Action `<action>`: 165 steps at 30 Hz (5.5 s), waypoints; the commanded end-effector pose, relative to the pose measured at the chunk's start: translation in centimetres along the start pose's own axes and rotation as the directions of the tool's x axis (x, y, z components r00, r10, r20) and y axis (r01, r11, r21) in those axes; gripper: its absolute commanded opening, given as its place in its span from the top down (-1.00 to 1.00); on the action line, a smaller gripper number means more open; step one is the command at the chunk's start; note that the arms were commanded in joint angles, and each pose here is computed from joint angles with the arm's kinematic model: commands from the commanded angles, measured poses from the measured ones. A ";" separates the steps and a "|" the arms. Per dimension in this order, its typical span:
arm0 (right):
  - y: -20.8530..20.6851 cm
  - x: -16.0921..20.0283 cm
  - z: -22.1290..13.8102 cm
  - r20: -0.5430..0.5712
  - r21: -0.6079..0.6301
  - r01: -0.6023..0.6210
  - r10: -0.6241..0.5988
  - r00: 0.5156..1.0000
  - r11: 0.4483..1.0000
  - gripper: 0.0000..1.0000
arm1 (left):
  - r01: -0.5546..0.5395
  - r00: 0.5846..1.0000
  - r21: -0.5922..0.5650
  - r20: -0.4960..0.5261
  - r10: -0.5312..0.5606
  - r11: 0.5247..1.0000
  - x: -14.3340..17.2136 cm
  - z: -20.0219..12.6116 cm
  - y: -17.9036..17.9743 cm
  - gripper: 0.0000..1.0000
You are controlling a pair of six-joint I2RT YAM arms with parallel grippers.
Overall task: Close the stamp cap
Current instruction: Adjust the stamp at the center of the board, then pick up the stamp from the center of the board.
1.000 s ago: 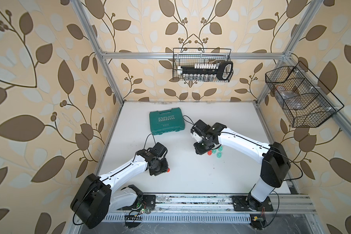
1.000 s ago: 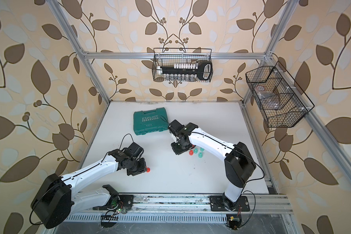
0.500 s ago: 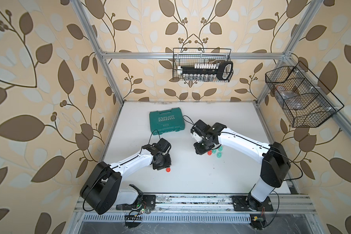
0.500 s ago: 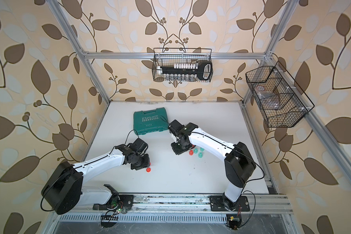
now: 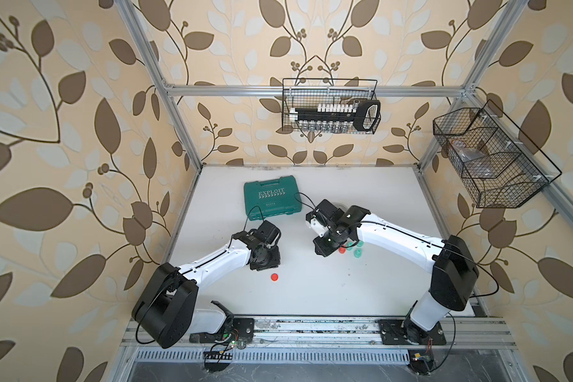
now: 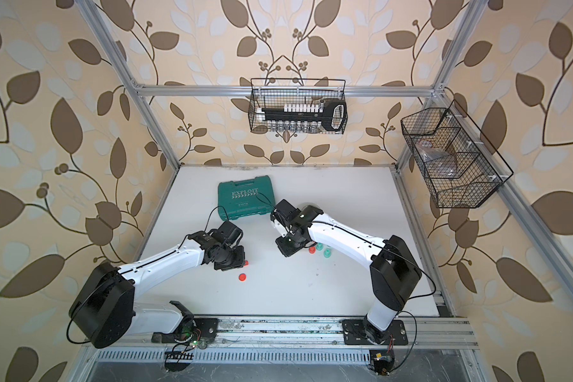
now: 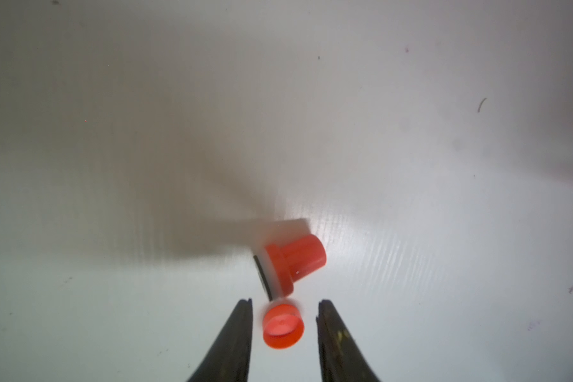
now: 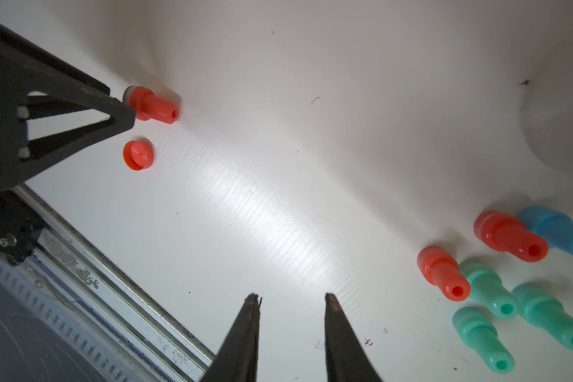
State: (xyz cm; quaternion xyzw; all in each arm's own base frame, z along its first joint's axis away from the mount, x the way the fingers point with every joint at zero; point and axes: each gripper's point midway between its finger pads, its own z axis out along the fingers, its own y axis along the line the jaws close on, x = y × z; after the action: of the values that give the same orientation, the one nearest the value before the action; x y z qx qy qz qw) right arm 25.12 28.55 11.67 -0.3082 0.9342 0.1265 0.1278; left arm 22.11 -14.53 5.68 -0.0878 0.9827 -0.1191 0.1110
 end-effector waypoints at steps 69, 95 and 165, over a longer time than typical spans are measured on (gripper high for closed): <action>10.5 -2.5 14.8 0.266 -0.248 0.898 -0.866 0.424 0.363 0.52 | 0.266 0.930 0.271 0.180 -0.321 0.925 -9.3 -10.0 7.4 0.22; 11.1 -4.6 12.1 0.313 -0.181 0.877 -0.819 0.481 0.446 0.81 | 0.246 0.937 0.311 0.166 -0.307 0.918 -9.2 -10.0 6.6 0.22; 10.3 -6.0 -16.0 0.677 0.318 0.597 -0.617 0.401 0.737 0.87 | 0.000 0.993 0.681 -0.087 0.081 0.732 -0.2 -21.8 -14.7 0.39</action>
State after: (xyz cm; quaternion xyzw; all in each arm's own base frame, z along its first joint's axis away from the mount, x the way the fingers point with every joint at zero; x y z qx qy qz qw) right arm 20.95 34.56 27.13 -0.5552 0.6393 0.1677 0.5050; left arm 19.60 -23.50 28.28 -0.0299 0.8885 -0.4519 0.0744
